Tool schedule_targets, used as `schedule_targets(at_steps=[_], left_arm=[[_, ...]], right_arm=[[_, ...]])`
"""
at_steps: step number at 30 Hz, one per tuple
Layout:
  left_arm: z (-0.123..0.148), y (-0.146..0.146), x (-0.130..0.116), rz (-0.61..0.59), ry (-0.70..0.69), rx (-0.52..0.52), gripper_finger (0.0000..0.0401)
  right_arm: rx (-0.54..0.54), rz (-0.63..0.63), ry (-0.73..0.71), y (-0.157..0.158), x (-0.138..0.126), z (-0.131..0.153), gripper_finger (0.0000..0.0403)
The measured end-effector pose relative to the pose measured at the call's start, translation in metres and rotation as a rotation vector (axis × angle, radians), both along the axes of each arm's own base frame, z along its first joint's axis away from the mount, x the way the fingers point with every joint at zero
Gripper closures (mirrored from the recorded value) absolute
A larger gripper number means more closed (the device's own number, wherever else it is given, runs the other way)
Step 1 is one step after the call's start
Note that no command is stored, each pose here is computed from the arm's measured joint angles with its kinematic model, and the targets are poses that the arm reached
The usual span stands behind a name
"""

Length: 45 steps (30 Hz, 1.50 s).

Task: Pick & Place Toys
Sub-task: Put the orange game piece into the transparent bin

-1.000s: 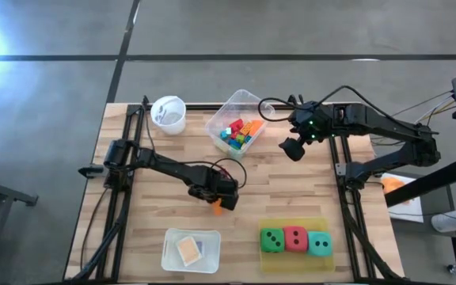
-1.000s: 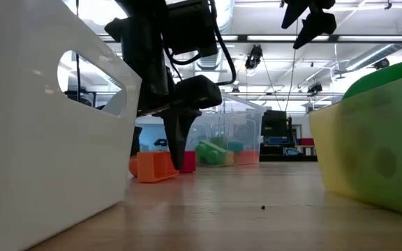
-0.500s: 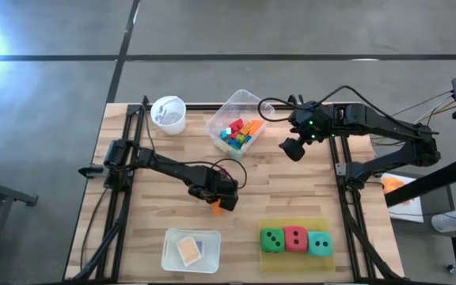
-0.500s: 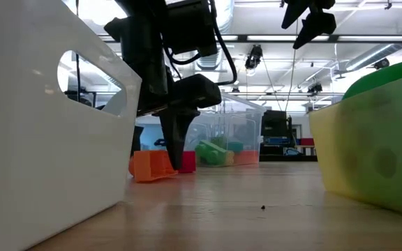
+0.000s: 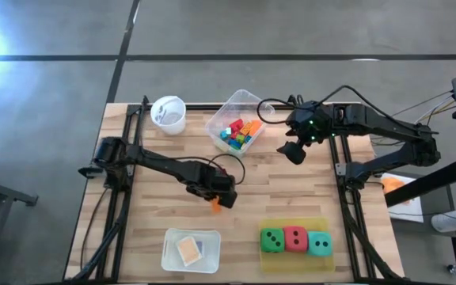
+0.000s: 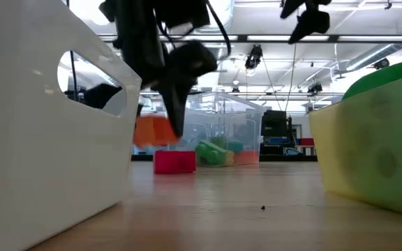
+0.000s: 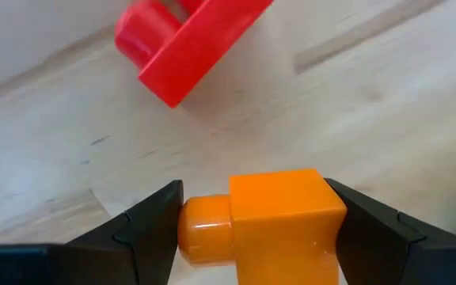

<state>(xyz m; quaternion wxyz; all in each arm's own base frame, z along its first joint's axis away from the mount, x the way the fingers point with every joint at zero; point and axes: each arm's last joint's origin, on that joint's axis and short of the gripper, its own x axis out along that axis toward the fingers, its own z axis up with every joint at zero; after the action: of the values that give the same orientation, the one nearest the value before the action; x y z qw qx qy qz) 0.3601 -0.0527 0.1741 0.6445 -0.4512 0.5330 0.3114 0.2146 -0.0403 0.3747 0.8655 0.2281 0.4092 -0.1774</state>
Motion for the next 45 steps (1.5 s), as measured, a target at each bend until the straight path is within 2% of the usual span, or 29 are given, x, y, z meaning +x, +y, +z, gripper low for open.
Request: schedule_targets(at_steps=[5, 14, 23, 27, 33, 38, 45], left_arm=[[0.032, 0.003, -0.007, 0.006, -0.108, 0.055, 0.0130], [0.112, 0.029, -0.035, -0.003, -0.401, 0.249, 0.0130], [0.175, 0.052, -0.058, -0.055, -0.727, 0.368, 0.0130], [0.190, 0.054, -0.061, -0.096, -0.842, 0.385, 0.0130], [0.203, 0.054, -0.057, -0.124, -0.982, 0.371, 0.0130], [0.209, 0.055, -0.056, -0.123, -1.046, 0.364, 0.0130], [0.214, 0.055, -0.054, -0.130, -1.106, 0.377, 0.0130]], right_arm=[[0.084, 0.134, -0.111, 0.009, 0.009, 0.005, 0.0034], [0.255, 0.086, -0.304, 0.026, 0.027, 0.008, 0.0034], [0.436, 0.049, -0.682, 0.039, 0.055, 0.002, 0.0034], [0.460, -0.025, -0.734, 0.041, 0.059, -0.012, 0.0034], [0.478, -0.025, -0.859, 0.048, 0.064, -0.021, 0.0034], [0.430, -0.056, -0.859, 0.057, 0.068, -0.027, 0.0034], [0.449, -0.064, -0.864, 0.066, 0.093, -0.024, 0.0034]])
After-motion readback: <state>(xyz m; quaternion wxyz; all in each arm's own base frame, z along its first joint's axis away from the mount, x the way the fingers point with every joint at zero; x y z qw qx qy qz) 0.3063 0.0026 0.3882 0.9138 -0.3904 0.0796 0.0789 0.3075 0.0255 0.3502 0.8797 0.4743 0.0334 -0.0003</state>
